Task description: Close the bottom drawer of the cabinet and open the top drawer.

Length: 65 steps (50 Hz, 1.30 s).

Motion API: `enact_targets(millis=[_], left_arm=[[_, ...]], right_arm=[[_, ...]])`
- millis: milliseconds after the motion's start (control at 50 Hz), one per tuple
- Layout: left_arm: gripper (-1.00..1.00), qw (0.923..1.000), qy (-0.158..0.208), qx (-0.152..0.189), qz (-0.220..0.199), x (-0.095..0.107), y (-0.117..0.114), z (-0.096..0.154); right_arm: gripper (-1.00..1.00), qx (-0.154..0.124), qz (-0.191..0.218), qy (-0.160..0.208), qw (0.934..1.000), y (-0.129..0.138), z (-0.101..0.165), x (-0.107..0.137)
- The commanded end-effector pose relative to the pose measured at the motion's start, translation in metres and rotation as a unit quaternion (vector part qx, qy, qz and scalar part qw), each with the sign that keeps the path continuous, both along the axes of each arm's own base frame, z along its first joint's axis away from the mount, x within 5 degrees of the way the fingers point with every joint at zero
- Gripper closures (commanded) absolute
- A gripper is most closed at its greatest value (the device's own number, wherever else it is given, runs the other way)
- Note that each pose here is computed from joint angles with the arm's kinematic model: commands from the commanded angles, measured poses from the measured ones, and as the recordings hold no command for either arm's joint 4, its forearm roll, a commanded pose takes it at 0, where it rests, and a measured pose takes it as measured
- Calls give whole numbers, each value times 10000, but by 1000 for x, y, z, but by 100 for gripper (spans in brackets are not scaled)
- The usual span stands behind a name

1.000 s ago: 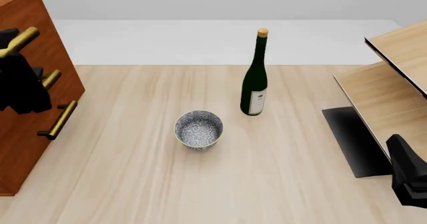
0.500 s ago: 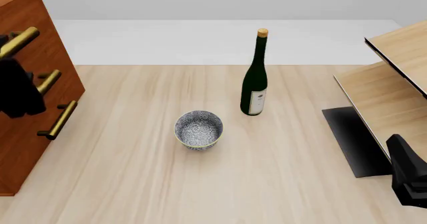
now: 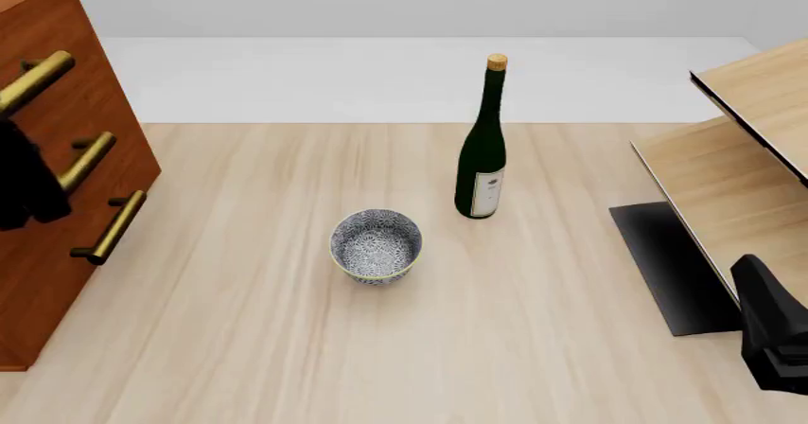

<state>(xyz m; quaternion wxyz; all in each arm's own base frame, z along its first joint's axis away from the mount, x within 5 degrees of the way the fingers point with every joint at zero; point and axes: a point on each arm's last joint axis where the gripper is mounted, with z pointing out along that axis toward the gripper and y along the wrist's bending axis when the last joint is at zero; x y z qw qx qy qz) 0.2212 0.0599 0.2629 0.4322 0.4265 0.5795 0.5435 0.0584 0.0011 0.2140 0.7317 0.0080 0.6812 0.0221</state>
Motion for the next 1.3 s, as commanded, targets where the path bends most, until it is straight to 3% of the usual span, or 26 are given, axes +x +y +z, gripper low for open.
enact_targets(millis=[20, 480, 500, 1300], left_arm=[[-100, 9998, -48, 60, 170, -2, 8, 0], [-100, 9993, -116, 107, 348, 4, 18, 0], [100, 9993, -129, 107, 346, 4, 18, 1], [100, 9989, -300, 368, -14, 5, 1, 4]], right_arm=[[-100, -9, 4, -2, 10000, 0, 0, 0], [-100, -26, 5, -7, 10000, 0, 0, -1], [-100, -22, 4, -7, 10000, 0, 0, -1], [-100, 6, -5, 3, 10000, 0, 0, 1]])
